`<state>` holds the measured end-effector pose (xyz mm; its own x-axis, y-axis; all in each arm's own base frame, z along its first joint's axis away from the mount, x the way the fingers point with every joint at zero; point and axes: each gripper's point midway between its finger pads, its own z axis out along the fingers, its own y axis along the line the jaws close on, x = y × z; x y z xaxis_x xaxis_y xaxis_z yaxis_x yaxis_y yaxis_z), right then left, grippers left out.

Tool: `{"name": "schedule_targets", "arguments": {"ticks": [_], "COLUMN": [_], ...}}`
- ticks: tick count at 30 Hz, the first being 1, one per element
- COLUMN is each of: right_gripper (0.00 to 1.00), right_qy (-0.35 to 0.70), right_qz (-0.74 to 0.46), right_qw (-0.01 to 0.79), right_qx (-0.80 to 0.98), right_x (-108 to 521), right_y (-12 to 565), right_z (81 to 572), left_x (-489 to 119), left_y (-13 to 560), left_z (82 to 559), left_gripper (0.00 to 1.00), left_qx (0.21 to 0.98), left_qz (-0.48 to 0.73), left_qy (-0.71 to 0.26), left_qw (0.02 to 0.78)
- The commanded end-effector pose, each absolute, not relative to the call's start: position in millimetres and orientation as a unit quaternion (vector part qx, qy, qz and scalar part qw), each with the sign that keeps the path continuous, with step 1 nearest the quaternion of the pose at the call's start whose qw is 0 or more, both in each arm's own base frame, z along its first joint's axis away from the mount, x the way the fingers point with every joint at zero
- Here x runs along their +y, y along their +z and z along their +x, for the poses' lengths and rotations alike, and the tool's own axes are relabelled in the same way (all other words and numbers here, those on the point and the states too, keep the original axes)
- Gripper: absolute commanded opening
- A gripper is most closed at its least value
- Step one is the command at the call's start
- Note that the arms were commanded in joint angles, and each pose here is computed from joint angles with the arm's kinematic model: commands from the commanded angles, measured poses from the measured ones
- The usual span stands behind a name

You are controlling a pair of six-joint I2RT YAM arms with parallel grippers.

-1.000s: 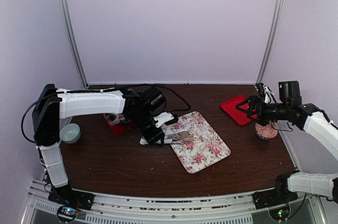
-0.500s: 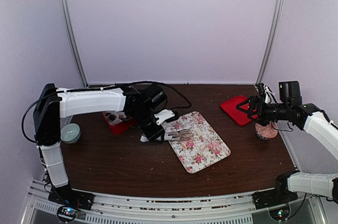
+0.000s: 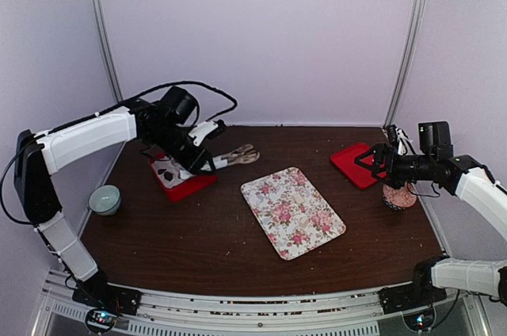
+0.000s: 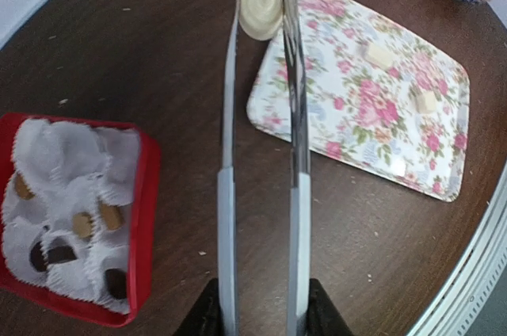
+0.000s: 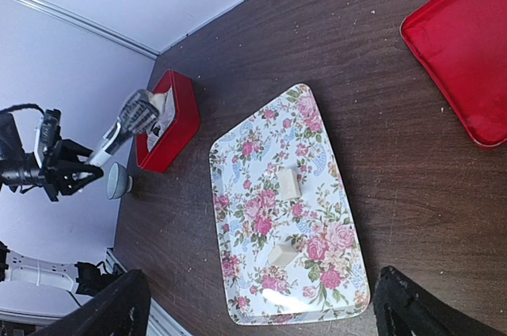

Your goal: Pack the chocolate

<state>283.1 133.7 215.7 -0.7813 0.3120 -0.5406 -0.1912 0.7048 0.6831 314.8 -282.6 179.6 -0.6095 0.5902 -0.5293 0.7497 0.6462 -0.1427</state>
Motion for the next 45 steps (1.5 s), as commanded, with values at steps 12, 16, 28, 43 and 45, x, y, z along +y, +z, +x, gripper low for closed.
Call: {"name": "schedule_targets", "arguments": {"ticks": [12, 16, 28, 43, 45], "right_gripper": [1.0, 1.0, 1.0, 1.0, 1.0], "right_qy": [0.379, 0.379, 0.374, 0.368, 0.368], "right_qz": [0.03, 0.033, 0.043, 0.055, 0.056], "right_qw": [0.342, 0.34, 0.345, 0.348, 0.348], "right_qx": [0.859, 0.86, 0.86, 0.86, 0.861], "right_x": [131.2, 130.9, 127.6, 124.1, 123.8], "right_y": [223.6, 221.6, 223.3, 221.7, 221.3], "right_z": [286.2, 285.6, 287.1, 285.8, 286.0], "left_x": [-131.5, -117.4, -104.9, -115.3, -116.6], "left_y": [175.8, 159.8, 133.4, 128.5, 129.1], "left_z": [383.5, 392.1, 408.9, 427.7, 428.9], "left_gripper": [0.17, 0.17, 0.17, 0.26, 0.3], "left_qx": [0.943, 0.955, 0.966, 0.964, 0.964], "left_qz": [0.185, 0.164, 0.148, 0.16, 0.159], "left_qy": [-0.115, -0.078, -0.048, -0.064, -0.067], "left_qw": [0.25, 0.235, 0.207, 0.201, 0.201]}}
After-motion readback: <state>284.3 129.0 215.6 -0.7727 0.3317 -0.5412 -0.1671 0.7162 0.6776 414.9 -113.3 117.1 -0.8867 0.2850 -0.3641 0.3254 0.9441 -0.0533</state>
